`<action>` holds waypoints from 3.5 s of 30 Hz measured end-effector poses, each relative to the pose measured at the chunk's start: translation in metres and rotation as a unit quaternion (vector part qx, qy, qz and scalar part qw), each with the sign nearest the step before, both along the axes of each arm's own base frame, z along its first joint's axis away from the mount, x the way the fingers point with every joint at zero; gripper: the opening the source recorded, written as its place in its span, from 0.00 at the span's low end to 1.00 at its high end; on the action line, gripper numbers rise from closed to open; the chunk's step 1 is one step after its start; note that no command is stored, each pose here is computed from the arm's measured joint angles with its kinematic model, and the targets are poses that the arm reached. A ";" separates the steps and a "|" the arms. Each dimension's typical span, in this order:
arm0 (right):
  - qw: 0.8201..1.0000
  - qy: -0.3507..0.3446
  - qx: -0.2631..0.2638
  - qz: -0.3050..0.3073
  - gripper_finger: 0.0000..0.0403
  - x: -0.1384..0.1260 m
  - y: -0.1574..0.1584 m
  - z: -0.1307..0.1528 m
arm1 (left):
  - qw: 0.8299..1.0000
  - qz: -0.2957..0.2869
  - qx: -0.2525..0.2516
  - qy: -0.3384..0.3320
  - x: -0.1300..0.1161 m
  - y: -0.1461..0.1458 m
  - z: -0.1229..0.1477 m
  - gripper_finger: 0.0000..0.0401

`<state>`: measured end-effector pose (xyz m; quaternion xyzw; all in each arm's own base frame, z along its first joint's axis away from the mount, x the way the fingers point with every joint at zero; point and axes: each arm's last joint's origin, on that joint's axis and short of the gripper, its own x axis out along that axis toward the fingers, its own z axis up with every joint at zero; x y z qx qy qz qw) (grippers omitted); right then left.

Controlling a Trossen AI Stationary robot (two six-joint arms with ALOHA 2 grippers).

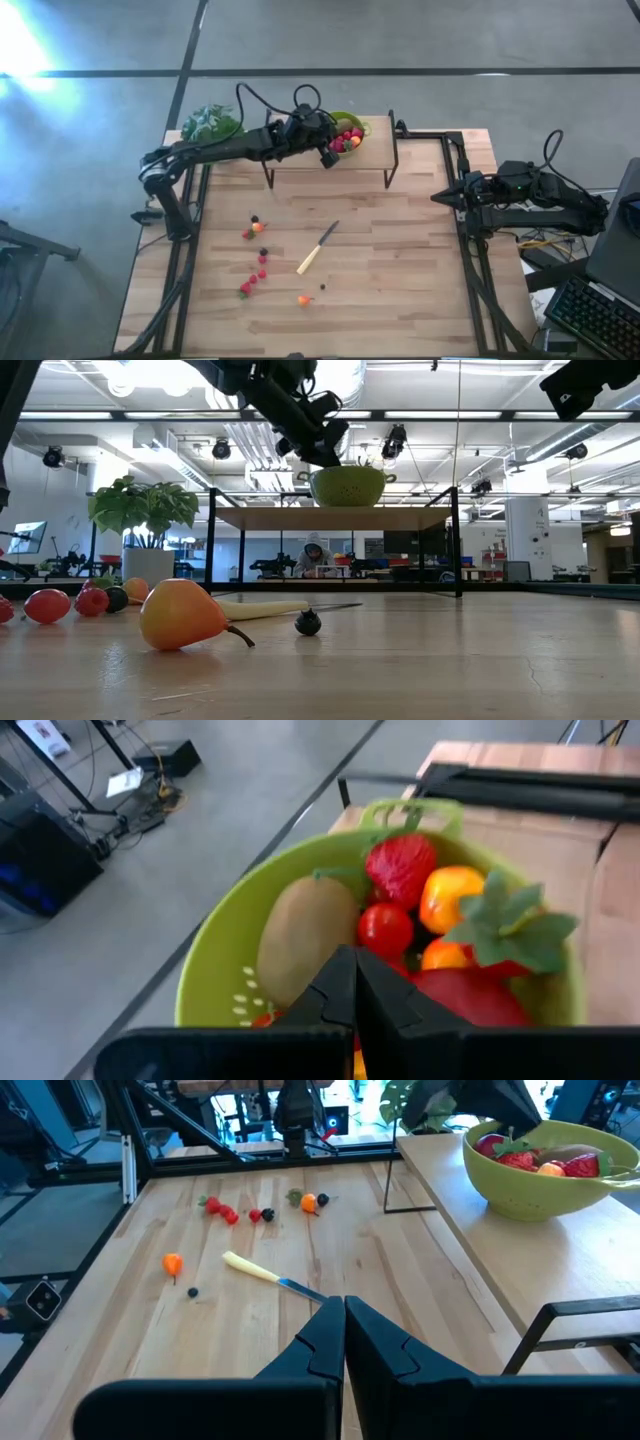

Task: Pick & Place Fruit
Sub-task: Put the blueberry into the strainer bowl

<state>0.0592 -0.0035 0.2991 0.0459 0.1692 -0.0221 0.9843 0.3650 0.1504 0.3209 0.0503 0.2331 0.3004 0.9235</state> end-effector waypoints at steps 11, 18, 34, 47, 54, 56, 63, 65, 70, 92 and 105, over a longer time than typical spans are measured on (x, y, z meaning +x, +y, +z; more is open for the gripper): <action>1.000 0.000 0.000 0.000 0.02 0.000 0.000 0.000 | 1.000 0.005 -0.009 -0.001 0.002 0.001 -0.004 0.11; 1.000 0.000 0.000 0.000 0.02 0.000 0.000 0.000 | 1.000 0.004 -0.007 0.001 0.002 0.001 -0.004 0.25; 1.000 0.000 0.000 0.000 0.02 0.000 0.000 0.000 | 0.992 -0.124 -0.013 0.011 -0.014 -0.044 0.042 0.32; 1.000 0.000 0.000 0.000 0.02 0.000 0.000 0.000 | 0.959 -0.278 -0.028 0.056 -0.002 -0.135 0.033 0.32; 1.000 0.000 0.000 0.000 0.02 0.000 0.000 0.000 | 0.937 -0.332 -0.057 0.087 -0.005 -0.188 0.010 0.31; 1.000 0.000 0.000 0.000 0.02 0.000 0.000 0.000 | 0.931 -0.348 -0.059 0.093 -0.007 -0.201 -0.001 0.31; 1.000 0.000 0.000 0.000 0.02 0.000 0.000 0.000 | 0.910 -0.399 -0.055 0.099 -0.018 -0.240 -0.047 0.31; 1.000 0.000 0.000 0.000 0.02 0.000 0.000 0.000 | 0.905 -0.411 -0.054 0.100 -0.023 -0.249 -0.062 0.31; 1.000 0.000 0.000 0.000 0.02 0.000 0.000 0.000 | 0.896 -0.433 -0.048 0.088 -0.034 -0.261 -0.091 0.31; 1.000 0.000 0.000 0.000 0.02 0.000 0.000 0.000 | 0.877 -0.459 -0.041 0.135 -0.038 -0.273 -0.160 0.57; 1.000 0.000 0.000 0.000 0.02 0.000 0.000 0.000 | 0.869 -0.471 -0.049 0.145 -0.025 -0.280 -0.179 0.57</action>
